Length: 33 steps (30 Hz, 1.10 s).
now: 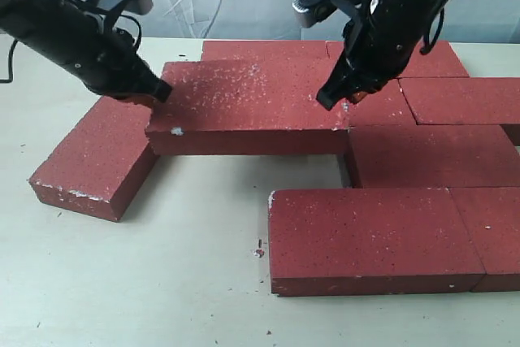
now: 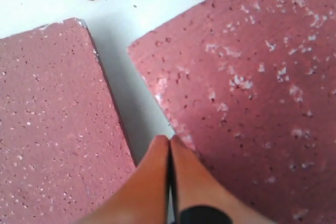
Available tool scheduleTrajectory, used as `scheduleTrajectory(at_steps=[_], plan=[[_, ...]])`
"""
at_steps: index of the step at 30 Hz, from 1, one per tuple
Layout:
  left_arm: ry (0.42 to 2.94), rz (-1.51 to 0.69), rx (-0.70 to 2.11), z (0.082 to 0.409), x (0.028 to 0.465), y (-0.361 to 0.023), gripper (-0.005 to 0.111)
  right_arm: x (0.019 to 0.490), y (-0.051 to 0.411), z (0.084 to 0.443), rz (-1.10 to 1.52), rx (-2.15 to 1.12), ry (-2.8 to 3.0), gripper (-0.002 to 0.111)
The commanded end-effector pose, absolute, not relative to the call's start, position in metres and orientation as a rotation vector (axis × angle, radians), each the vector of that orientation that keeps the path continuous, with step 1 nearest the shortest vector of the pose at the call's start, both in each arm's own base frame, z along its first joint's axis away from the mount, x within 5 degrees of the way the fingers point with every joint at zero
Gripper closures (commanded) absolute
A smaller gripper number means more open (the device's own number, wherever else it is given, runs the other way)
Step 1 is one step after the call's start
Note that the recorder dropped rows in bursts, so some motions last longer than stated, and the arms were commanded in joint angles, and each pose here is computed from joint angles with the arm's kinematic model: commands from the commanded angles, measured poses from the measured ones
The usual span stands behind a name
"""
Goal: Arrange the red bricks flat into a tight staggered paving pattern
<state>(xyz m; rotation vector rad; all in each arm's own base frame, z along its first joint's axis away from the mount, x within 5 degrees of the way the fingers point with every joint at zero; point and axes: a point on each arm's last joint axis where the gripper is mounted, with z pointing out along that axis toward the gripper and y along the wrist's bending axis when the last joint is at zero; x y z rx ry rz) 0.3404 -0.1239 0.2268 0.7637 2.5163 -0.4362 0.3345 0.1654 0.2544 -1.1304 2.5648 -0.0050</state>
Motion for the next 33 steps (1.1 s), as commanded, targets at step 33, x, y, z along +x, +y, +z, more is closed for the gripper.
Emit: scheduleTrajectory(at_steps=[33], plan=[[2.622, -0.137, 0.734, 0.189, 0.354, -0.097, 0.107, 0.350, 0.218, 0.182, 0.562, -1.018, 2.548, 0.109]])
